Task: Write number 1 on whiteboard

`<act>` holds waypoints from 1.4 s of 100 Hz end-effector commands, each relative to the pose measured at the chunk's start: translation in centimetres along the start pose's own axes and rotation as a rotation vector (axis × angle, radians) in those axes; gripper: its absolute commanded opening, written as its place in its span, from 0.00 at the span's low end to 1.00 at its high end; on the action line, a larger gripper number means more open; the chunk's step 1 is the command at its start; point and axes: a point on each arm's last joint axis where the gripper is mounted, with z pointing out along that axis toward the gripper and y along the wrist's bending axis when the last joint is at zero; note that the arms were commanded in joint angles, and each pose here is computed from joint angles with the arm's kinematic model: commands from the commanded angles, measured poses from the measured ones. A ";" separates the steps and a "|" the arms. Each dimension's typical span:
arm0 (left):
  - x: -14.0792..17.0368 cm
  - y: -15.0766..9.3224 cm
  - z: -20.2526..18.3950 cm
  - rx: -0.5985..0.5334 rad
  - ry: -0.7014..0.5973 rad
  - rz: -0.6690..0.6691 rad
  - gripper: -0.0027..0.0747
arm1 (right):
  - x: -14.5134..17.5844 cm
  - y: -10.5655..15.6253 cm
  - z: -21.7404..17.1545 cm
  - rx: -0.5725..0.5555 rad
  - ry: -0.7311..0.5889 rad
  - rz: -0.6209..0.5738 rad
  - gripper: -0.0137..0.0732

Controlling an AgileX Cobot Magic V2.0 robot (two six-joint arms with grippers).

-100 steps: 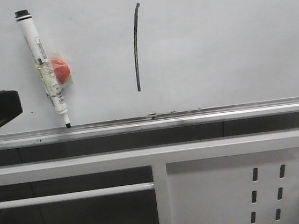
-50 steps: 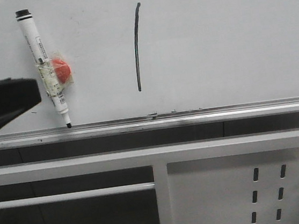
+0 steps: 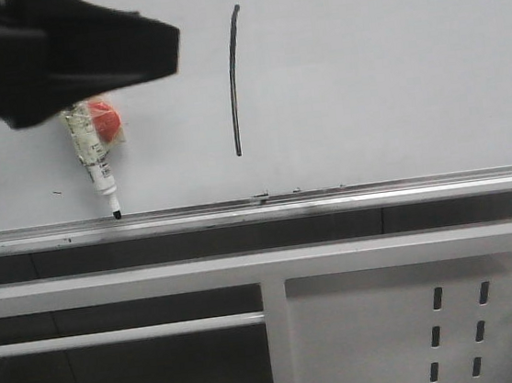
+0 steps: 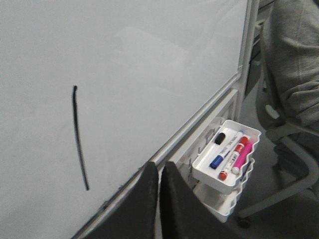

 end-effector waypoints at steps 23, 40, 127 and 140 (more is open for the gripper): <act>-4.4 0.4 -4.4 -0.102 -0.065 0.110 0.01 | -0.1 -0.3 0.1 0.034 -0.037 0.005 0.08; -4.7 1.7 -6.1 -0.214 -0.058 -0.014 0.01 | -0.1 -0.3 0.1 0.034 -0.037 0.005 0.08; -4.9 5.1 -16.1 -0.795 -0.461 -0.057 0.01 | -0.1 -0.3 0.1 0.034 -0.037 0.005 0.08; -2.1 4.2 -16.8 -0.829 -0.455 -0.056 0.01 | -0.1 -0.3 0.1 0.034 -0.037 0.005 0.08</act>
